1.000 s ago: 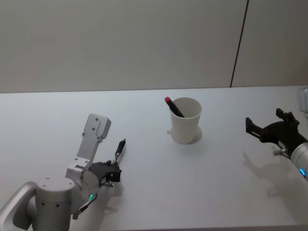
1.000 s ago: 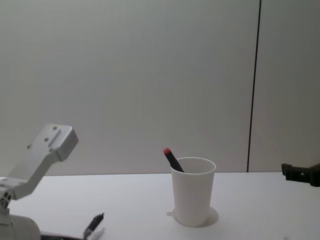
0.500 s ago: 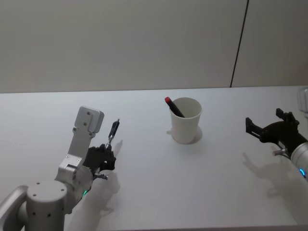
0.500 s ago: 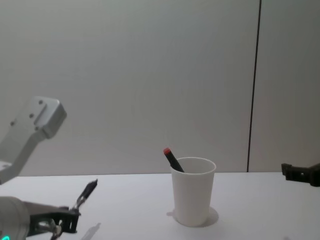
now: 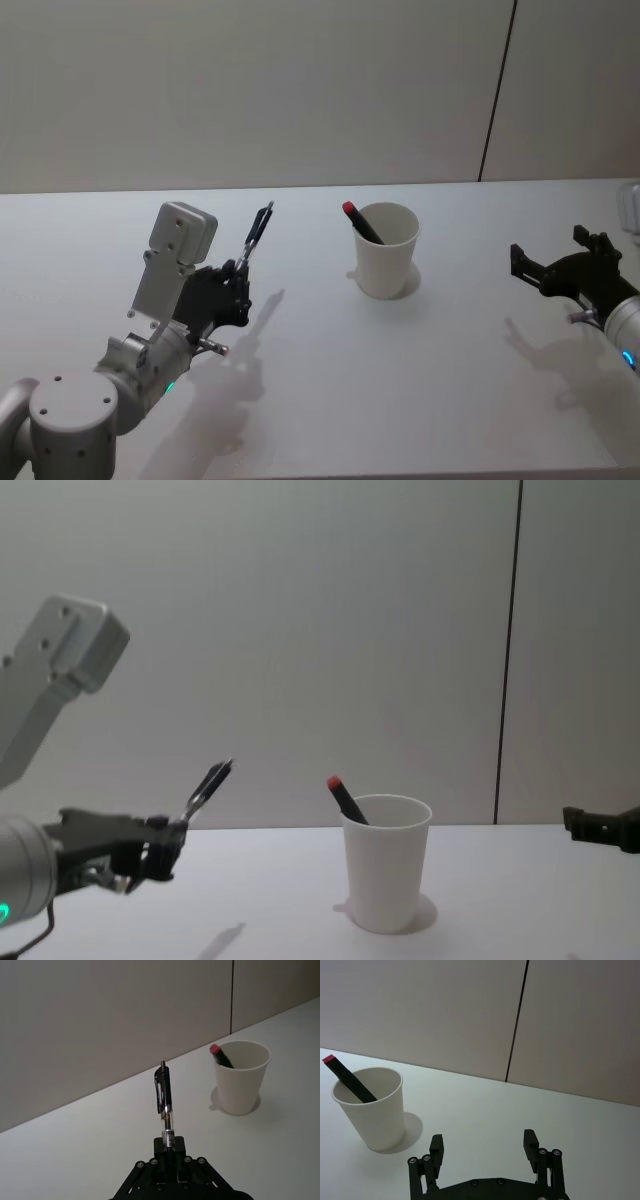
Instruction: Place the pen into the pen holder.
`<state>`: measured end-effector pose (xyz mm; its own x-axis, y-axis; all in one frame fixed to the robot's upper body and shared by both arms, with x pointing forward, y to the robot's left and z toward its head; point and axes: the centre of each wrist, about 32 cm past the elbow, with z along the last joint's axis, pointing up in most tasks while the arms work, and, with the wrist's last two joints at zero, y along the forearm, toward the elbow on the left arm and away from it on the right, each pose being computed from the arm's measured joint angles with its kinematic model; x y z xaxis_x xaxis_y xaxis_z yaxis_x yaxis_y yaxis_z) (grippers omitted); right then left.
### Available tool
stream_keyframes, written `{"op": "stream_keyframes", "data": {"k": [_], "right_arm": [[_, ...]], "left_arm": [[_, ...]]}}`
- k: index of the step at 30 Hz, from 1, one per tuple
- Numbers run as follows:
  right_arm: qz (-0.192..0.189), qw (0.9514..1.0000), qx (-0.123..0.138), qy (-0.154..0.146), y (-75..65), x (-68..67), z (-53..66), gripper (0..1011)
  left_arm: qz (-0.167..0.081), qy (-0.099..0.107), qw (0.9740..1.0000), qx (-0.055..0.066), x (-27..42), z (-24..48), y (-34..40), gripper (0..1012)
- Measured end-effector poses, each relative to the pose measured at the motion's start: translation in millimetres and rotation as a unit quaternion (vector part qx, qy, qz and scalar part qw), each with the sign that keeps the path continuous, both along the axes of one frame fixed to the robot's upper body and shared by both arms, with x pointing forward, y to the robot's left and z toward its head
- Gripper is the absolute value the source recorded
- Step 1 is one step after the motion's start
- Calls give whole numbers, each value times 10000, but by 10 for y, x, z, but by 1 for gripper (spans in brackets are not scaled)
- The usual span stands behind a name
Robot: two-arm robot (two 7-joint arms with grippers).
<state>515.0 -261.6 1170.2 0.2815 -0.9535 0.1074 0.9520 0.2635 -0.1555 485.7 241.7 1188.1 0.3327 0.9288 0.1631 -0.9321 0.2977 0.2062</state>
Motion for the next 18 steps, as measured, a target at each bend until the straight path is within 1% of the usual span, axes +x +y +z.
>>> {"op": "stream_keyframes", "data": {"k": [1,2,4,6,7,10,11,13,14,16,17,18], "right_arm": [[0,10000,0,0,0,0,0,1001],[0,10000,0,0,0,0,0,1001],[0,10000,0,0,0,0,0,1001],[0,10000,0,0,0,0,0,1002],[0,10000,0,0,0,0,0,1001],[0,10000,0,0,0,0,0,1001],[0,10000,0,0,0,0,0,1001],[0,10000,0,0,0,0,0,1002],[0,10000,0,0,0,0,0,1002],[0,10000,0,0,0,0,0,1002],[0,10000,0,0,0,0,0,1001],[0,10000,0,0,0,0,0,1001]], "left_arm": [[-94,-85,9999,13,7,21,10,129],[-94,-85,9999,13,7,21,10,129],[-286,-226,9993,39,23,54,25,129],[-402,-301,9987,48,33,71,34,129],[-523,-376,9979,57,46,91,41,129],[-675,-462,9966,67,68,112,52,129],[-779,-511,9956,70,81,121,58,129],[-902,-565,9943,74,99,132,66,129],[-1009,-608,9930,77,116,139,72,129],[-1115,-652,9916,77,137,148,78,129],[-1242,-702,9897,71,160,162,81,129],[-1296,-717,9890,67,171,164,82,129]]}}
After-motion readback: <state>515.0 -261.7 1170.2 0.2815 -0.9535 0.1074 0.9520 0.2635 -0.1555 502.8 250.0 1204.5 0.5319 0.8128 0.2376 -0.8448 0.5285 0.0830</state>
